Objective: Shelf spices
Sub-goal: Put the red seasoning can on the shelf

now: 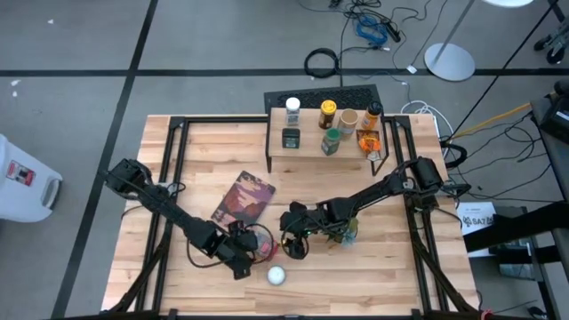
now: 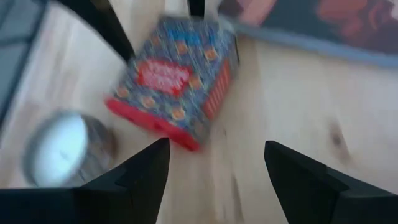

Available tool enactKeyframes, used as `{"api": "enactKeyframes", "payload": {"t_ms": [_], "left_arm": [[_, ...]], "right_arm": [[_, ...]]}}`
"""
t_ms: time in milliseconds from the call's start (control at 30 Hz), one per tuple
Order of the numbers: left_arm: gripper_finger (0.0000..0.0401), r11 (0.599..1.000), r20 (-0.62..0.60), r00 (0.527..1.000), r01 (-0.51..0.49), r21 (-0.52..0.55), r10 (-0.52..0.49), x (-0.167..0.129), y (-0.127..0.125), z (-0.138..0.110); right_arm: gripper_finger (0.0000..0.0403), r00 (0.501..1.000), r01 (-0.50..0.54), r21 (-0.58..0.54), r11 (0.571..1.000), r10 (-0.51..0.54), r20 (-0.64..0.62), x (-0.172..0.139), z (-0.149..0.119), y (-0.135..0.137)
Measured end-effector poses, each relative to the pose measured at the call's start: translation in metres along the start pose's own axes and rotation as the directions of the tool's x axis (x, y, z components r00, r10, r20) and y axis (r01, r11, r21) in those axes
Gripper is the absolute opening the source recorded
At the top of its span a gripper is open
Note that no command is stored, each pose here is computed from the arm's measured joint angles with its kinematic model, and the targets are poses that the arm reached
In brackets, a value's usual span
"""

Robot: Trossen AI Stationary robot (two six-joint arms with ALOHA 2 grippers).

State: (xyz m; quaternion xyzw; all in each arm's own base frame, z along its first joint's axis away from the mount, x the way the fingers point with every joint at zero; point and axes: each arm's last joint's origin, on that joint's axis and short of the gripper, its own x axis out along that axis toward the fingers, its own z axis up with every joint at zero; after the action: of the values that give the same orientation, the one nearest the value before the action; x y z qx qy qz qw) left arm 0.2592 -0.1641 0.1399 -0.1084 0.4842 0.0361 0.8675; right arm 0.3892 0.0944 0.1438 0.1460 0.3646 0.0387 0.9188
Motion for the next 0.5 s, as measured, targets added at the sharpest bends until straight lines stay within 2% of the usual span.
{"api": "enactKeyframes", "payload": {"t_ms": [200,500], "left_arm": [[0.0283,1.0,0.032,0.999,-0.017,-0.022,0.018,0.011,0.006,0.007],[0.0283,1.0,0.107,0.994,0.002,-0.026,0.0,0.027,0.011,0.019]], "right_arm": [[0.0251,0.992,0.038,-0.082,0.996,-0.047,-0.114,-0.001,-0.011,-0.005],[0.0251,0.994,0.02,-0.122,0.992,-0.034,-0.107,0.0,-0.011,-0.004]]}}
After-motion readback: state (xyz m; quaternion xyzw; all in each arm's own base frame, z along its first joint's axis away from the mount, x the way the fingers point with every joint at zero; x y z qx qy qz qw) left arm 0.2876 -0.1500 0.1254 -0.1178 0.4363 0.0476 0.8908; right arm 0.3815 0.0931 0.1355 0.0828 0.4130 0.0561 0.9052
